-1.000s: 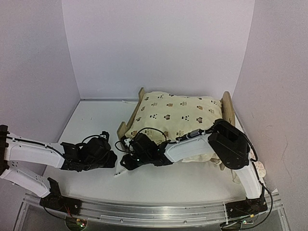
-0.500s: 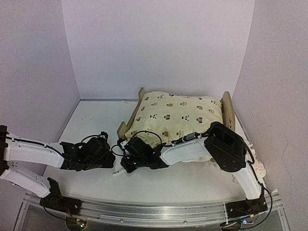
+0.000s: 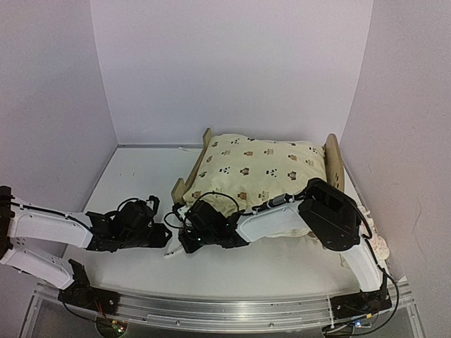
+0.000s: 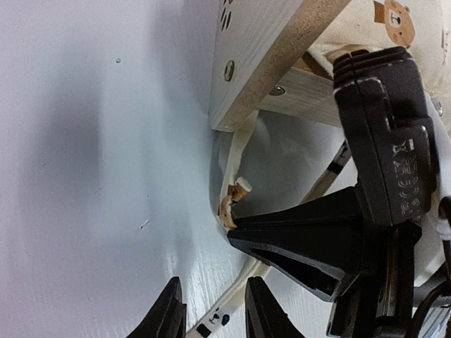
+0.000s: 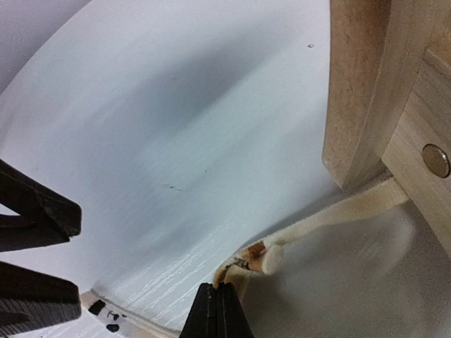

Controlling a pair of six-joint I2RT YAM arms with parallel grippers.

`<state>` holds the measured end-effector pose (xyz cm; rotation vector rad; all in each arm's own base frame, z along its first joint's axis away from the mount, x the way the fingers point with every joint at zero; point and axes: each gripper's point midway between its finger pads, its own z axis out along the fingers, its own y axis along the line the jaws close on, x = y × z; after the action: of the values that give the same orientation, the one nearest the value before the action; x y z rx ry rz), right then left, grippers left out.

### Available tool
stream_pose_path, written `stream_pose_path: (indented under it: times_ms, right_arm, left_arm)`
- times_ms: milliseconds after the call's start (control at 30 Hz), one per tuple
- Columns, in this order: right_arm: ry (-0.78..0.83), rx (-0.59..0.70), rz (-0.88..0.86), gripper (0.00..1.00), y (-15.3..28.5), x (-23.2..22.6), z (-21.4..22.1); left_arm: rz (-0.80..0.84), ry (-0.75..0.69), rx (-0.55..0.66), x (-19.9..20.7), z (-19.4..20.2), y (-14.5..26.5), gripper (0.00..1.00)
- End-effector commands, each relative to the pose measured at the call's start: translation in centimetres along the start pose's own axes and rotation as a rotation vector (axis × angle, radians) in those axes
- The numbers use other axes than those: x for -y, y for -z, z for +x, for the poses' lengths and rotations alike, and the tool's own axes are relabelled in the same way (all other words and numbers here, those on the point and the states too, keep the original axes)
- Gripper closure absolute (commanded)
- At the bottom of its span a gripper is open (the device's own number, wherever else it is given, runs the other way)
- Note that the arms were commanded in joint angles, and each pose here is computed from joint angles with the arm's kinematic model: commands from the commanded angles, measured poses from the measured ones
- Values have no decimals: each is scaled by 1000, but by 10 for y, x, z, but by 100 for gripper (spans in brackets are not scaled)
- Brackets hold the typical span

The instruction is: Set up the pet bed

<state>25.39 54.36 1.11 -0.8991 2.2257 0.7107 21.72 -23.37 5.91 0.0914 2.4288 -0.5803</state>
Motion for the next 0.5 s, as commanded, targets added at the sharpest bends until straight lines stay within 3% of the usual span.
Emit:
stream_pose_path:
  times_ms: [0,467]
  right_arm:
    - [-79,28,-140,100,13,-11,-15]
    - [-310,97,-311,100,22,10,-36]
  left_arm:
    - [189,-2,43,23,-16,6,70]
    - [311,40,-18,16,-12,-9,74]
